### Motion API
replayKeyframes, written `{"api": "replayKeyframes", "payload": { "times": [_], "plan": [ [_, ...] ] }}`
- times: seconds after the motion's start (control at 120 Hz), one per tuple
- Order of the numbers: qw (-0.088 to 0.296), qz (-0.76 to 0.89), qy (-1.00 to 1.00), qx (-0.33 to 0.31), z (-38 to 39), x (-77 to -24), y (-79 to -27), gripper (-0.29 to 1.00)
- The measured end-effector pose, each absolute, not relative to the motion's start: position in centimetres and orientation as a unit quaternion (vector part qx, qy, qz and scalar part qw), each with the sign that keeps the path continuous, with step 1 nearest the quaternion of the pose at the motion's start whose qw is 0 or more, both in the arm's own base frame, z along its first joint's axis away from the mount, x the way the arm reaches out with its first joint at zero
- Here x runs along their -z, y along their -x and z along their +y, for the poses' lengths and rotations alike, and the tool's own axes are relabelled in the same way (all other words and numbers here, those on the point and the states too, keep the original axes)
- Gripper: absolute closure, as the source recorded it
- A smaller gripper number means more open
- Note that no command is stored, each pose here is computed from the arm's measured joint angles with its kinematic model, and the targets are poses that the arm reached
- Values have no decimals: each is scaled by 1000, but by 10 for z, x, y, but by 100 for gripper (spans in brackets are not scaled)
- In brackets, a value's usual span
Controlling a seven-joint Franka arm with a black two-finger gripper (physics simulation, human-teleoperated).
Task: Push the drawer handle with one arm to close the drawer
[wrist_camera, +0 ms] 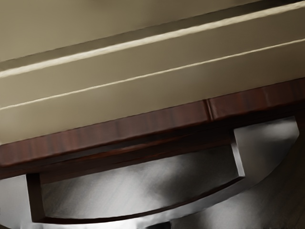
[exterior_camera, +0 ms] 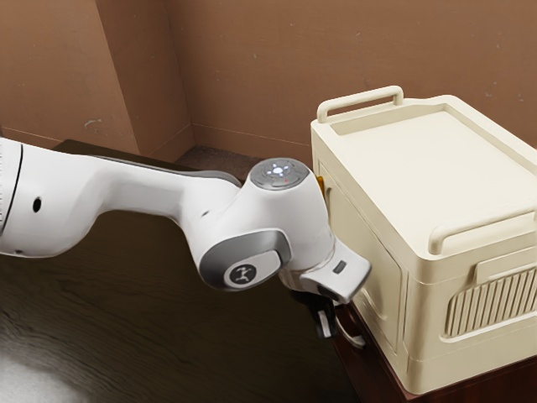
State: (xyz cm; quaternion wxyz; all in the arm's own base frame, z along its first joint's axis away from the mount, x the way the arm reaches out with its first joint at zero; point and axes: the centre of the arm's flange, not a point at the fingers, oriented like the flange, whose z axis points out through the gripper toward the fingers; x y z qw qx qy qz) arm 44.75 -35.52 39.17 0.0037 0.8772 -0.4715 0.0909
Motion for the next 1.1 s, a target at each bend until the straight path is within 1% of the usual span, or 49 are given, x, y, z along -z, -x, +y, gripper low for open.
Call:
{"api": "replayKeyframes", "payload": {
  "times": [0.258,0.383,0.583,0.75,0.792,0.975,1.1],
  "plan": [
    [4,-470,-878,-89,-355,-391,-447,79],
    [6,-472,-878,-84,-363,-389,-431,79],
    [4,-465,-881,-83,-353,-407,-401,79],
    [1,-444,-892,-91,-329,-443,-389,78],
    [0,-441,-893,-90,-326,-450,-385,74],
    [-5,-432,-899,-75,-317,-468,-371,37],
    [-2,-420,-906,-58,-305,-477,-367,22]
  ]
}}
